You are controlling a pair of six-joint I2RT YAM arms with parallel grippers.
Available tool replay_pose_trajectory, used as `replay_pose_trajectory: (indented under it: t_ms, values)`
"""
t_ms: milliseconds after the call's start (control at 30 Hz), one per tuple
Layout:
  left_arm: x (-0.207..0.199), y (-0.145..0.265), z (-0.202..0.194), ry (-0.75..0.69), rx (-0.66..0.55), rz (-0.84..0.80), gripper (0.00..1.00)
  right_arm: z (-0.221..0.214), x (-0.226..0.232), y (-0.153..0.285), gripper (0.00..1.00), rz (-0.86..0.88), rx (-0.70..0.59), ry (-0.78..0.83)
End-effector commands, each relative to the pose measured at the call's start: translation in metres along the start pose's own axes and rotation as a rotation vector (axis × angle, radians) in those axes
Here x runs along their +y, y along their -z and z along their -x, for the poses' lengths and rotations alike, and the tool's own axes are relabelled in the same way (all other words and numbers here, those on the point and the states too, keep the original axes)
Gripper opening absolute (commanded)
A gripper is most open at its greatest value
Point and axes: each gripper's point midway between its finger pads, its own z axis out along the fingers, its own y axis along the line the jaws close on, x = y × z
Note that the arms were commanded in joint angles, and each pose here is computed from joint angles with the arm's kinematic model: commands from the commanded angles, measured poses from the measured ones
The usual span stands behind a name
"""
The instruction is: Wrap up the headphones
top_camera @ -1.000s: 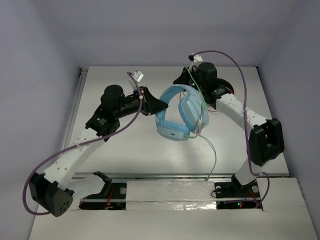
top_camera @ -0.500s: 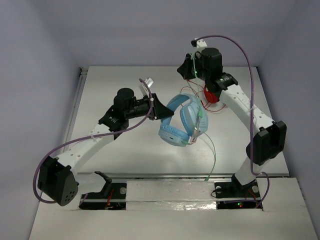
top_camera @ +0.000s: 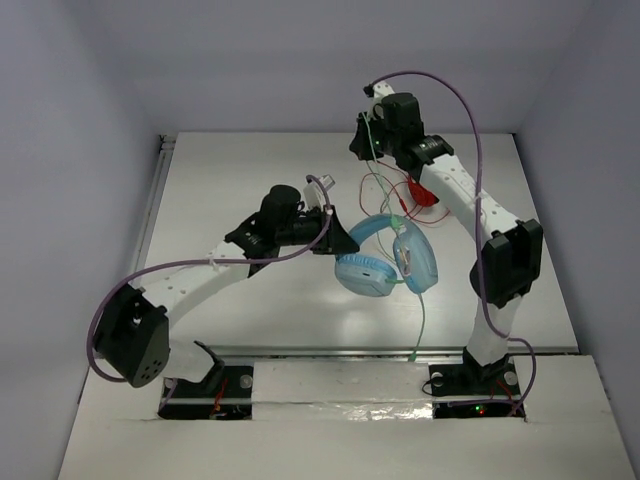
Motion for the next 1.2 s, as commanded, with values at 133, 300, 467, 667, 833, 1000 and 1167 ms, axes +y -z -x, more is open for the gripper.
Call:
replay_pose_trajectory:
  t_ms: [133, 300, 467, 667, 833, 1000, 1167]
  values:
    - [-0.101, 0.050, 0.073, -0.219, -0.302, -0.191, 0.00, -0.009, 0.002, 0.024, 0.00, 0.012, -0.091, -0.062]
    - [-0.138, 0.068, 0.089, -0.275, -0.368, -0.292, 0.00, -0.026, 0.009, 0.029, 0.00, 0.060, -0.080, -0.082]
    - [-0.158, 0.083, 0.102, -0.306, -0.450, -0.341, 0.00, -0.034, 0.021, 0.039, 0.00, 0.127, -0.083, -0.097]
    - [-0.156, 0.087, 0.113, -0.280, -0.510, -0.314, 0.00, -0.036, 0.059, 0.059, 0.34, 0.352, -0.117, -0.095]
    - [-0.153, 0.089, 0.120, -0.278, -0.508, -0.243, 0.00, -0.051, 0.081, 0.067, 0.47, 0.526, -0.149, -0.053]
    - [-0.140, 0.087, 0.118, -0.271, -0.453, -0.132, 0.00, -0.071, 0.093, 0.063, 0.49, 0.645, -0.136, -0.034]
    - [-0.129, 0.096, 0.115, -0.281, -0.395, -0.005, 0.00, -0.098, 0.091, 0.050, 0.49, 0.682, -0.097, -0.062]
